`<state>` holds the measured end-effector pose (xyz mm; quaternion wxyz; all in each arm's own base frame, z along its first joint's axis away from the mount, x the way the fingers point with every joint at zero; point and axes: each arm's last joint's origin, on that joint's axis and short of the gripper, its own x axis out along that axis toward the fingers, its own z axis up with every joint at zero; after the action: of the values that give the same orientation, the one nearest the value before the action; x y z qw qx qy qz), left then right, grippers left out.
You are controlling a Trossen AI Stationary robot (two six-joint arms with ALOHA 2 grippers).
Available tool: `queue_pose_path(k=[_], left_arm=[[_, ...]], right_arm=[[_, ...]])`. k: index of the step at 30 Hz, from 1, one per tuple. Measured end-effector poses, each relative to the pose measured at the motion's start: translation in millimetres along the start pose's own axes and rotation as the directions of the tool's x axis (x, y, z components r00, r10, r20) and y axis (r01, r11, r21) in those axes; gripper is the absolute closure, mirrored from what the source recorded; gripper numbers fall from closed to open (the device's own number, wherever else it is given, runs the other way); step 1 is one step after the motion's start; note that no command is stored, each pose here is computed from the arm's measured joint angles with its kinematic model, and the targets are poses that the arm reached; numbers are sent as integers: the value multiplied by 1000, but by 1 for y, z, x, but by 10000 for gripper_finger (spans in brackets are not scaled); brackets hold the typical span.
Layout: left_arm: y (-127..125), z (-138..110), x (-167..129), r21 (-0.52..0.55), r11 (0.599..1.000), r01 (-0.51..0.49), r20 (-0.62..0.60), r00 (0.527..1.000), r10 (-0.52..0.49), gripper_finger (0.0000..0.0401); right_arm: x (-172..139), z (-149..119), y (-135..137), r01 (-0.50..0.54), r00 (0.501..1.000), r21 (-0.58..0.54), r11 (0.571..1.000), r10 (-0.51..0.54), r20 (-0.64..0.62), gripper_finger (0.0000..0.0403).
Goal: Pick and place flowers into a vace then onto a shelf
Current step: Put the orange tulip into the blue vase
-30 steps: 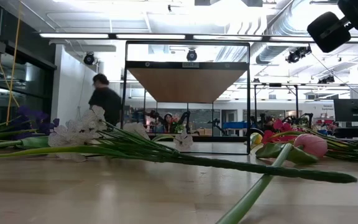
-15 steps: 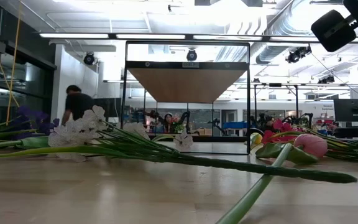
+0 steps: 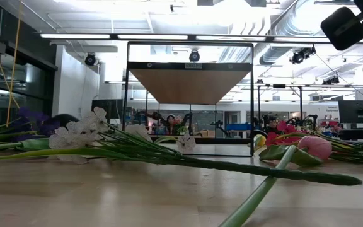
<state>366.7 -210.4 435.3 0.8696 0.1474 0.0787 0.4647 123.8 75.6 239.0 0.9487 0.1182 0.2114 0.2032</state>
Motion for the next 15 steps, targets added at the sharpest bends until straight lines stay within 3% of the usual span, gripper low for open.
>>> queue_pose_path(k=[15], left_arm=[[0,0,0,0,1000,0,0,1000,0,267]], right_arm=[[-2,-8,12,56,998,0,998,-56,-4,390]])
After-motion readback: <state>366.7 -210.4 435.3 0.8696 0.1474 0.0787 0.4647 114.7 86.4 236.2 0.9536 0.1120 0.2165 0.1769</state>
